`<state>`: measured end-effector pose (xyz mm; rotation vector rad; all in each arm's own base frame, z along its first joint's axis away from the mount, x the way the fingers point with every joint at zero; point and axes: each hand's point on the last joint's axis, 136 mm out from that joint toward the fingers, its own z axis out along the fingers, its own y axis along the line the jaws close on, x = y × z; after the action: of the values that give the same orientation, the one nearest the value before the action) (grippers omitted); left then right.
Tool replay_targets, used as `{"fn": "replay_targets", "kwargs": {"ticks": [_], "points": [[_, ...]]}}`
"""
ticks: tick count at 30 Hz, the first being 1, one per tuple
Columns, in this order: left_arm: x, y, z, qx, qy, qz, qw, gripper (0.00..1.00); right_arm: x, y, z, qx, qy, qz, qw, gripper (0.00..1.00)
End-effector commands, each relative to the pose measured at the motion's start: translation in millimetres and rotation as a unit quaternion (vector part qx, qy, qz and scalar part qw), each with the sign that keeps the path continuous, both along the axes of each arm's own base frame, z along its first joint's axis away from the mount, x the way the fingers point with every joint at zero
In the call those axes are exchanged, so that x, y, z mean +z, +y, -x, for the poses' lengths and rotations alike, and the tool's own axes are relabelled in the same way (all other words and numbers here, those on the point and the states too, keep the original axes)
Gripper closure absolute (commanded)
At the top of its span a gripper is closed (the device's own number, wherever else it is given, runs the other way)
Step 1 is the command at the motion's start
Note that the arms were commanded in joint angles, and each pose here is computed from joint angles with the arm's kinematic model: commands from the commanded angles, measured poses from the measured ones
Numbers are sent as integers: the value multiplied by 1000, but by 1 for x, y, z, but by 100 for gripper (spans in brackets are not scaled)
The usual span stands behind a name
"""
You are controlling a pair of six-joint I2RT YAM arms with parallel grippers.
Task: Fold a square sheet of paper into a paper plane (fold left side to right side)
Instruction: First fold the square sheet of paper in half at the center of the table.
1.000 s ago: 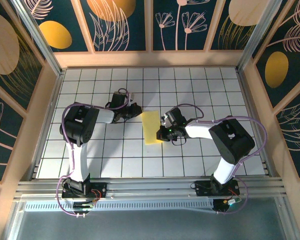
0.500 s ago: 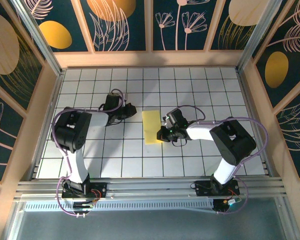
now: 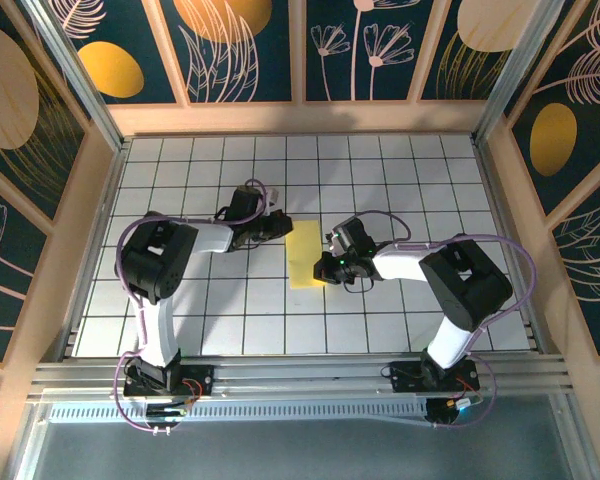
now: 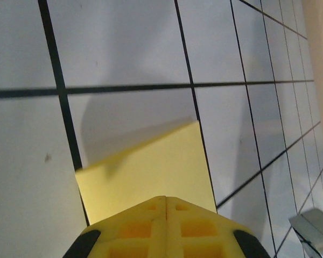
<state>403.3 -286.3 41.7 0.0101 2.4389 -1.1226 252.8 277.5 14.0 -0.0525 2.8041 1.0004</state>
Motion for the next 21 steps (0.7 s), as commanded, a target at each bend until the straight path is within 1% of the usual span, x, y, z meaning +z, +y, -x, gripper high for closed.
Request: {"fn": "replay_targets", "kwargs": {"ticks": [1,8,13,21], "points": [[-6,-4,-7,-10,4,-2,1000,96,-48,-41,29,-21,63,110,992,100],[-29,3,-11,5,16,-35,999,96,-50,-44,30,-19,65,118,991,100],[-38,12,-18,22,13,-61,998,96,-52,-45,31,-19,66,121,990,100],[-49,37,-32,60,10,-74,995,96,-52,-46,32,-19,66,122,990,100]]}}
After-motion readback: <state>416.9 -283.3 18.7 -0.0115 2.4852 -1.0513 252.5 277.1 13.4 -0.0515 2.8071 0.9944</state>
